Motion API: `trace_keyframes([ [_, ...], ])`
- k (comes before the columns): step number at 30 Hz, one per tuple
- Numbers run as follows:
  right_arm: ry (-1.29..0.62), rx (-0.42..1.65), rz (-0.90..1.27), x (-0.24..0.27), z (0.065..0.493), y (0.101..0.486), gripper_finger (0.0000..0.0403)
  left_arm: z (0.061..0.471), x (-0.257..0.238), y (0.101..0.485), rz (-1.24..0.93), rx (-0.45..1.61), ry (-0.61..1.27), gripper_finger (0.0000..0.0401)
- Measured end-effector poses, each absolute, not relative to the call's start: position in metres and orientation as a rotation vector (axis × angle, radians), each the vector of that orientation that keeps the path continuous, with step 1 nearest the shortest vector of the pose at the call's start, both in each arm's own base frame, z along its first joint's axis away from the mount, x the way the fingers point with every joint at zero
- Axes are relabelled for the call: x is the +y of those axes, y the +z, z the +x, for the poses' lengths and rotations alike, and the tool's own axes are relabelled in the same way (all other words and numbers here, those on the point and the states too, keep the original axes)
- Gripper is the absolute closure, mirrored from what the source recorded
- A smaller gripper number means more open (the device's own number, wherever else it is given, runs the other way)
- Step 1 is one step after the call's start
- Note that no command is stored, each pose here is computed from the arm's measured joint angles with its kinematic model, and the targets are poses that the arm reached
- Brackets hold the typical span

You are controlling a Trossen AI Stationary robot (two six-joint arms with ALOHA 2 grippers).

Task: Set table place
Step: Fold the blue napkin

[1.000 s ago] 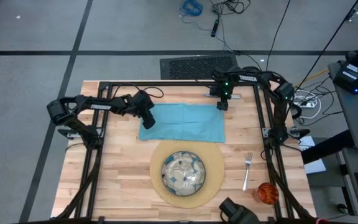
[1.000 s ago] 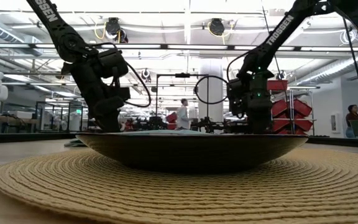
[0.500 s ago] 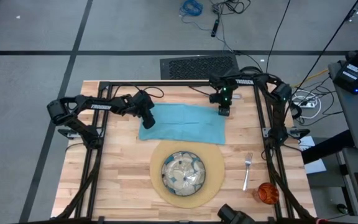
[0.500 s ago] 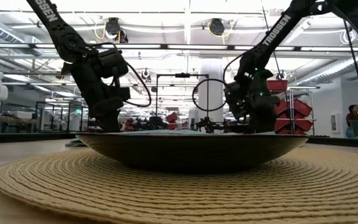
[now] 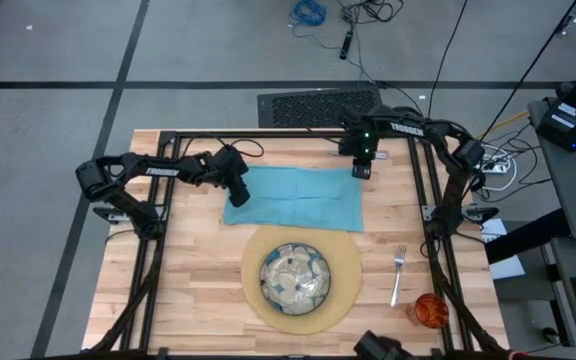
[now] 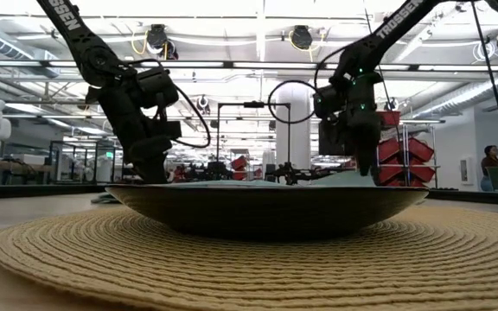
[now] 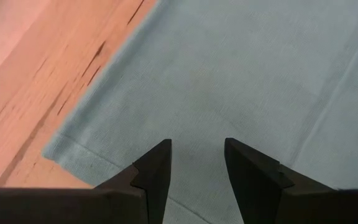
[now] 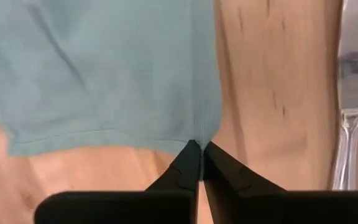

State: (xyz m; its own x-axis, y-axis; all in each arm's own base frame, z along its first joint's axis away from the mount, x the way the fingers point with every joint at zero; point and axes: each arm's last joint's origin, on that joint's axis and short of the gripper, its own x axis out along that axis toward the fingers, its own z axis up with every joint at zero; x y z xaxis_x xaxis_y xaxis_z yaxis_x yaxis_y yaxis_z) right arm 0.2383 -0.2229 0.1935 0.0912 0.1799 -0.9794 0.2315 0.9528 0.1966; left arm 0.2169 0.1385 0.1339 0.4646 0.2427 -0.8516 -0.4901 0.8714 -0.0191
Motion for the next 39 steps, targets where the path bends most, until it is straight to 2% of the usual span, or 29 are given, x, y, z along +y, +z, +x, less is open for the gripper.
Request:
trace_keyframes([
  [6,0.019,1.470,0.406,-0.216,0.245,0.209,0.0403,0.217,0.139,0.133,-0.259,1.002,0.468,0.0265],
  [13,0.034,1.399,0.413,-0.213,0.262,0.248,0.0403,0.221,0.142,0.114,-0.263,1.053,0.467,0.0265],
  [21,0.046,1.367,0.408,-0.211,0.287,0.282,0.0403,0.233,0.142,0.112,-0.232,0.985,0.457,0.0265],
  [28,0.067,1.387,0.407,-0.214,0.308,0.285,0.0403,0.232,0.142,0.111,-0.243,1.001,0.457,0.0265],
  [39,0.063,1.398,0.419,-0.216,0.310,0.282,0.0403,0.231,0.141,0.110,-0.254,1.007,0.460,0.0265],
])
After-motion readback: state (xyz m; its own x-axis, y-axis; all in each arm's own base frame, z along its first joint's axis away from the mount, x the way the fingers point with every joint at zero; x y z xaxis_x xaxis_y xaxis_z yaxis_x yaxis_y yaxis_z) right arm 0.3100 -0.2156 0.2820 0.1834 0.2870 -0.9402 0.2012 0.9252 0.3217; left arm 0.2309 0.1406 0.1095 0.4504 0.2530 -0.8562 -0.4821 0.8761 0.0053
